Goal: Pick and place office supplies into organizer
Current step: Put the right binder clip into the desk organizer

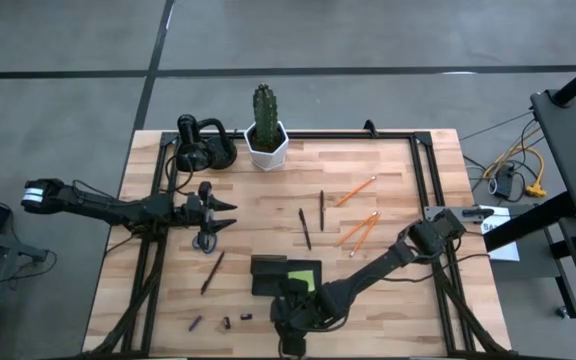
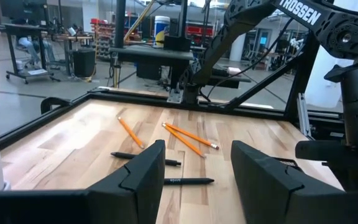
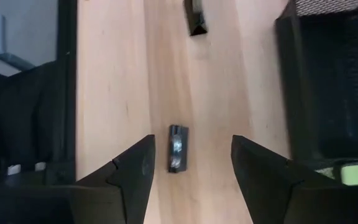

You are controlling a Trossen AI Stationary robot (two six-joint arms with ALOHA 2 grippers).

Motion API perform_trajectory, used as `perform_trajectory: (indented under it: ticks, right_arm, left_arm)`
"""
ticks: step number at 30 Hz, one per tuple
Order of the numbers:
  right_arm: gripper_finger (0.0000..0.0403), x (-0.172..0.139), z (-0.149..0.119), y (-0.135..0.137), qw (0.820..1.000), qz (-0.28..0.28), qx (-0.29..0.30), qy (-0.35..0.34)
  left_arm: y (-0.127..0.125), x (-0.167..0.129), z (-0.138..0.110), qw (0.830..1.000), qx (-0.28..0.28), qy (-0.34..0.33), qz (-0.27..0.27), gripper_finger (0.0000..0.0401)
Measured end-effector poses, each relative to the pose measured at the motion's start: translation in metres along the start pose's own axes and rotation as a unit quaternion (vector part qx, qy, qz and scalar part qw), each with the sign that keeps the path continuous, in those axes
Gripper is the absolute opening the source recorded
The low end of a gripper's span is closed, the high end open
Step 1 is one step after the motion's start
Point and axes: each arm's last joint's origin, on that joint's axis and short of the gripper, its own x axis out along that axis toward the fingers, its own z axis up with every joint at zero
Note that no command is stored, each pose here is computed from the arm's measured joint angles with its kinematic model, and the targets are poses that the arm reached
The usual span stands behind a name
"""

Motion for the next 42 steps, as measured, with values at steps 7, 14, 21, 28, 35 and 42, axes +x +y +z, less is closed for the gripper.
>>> perform_trajectory:
  ticks: [7,14,21,28,35,42]
  right_arm:
    - [0.0182,0.0,0.0,0.001,1.0,0.01,0.006,0.006]
    - [0.0178,0.011,-0.005,-0.001,1.0,0.007,0.007,0.015]
    - [0.0178,0.016,-0.007,-0.001,0.999,0.003,0.027,0.022]
    - [0.0177,0.016,-0.007,-0.001,0.999,0.003,0.028,0.021]
    - [0.0162,0.015,-0.006,-0.001,0.999,0.003,0.032,0.014]
    - [0.013,0.015,-0.005,0.0,0.999,0.007,0.041,0.009]
  left_arm:
    - [0.0,0.0,0.0,1.0,0.0,0.0,0.0,0.0169]
    - [0.0,0.0,0.0,1.0,0.0,0.001,0.0,0.0169]
    - [0.0,0.0,0.0,1.0,0.0,0.001,0.0,0.0169]
    - [0.0,0.0,0.0,1.0,0.0,0.001,0.0,0.0169]
    - [0.0,0.0,0.0,1.0,0.0,0.001,0.0,0.0169]
    - [0.0,0.0,0.0,1.0,0.0,0.001,0.0,0.0169]
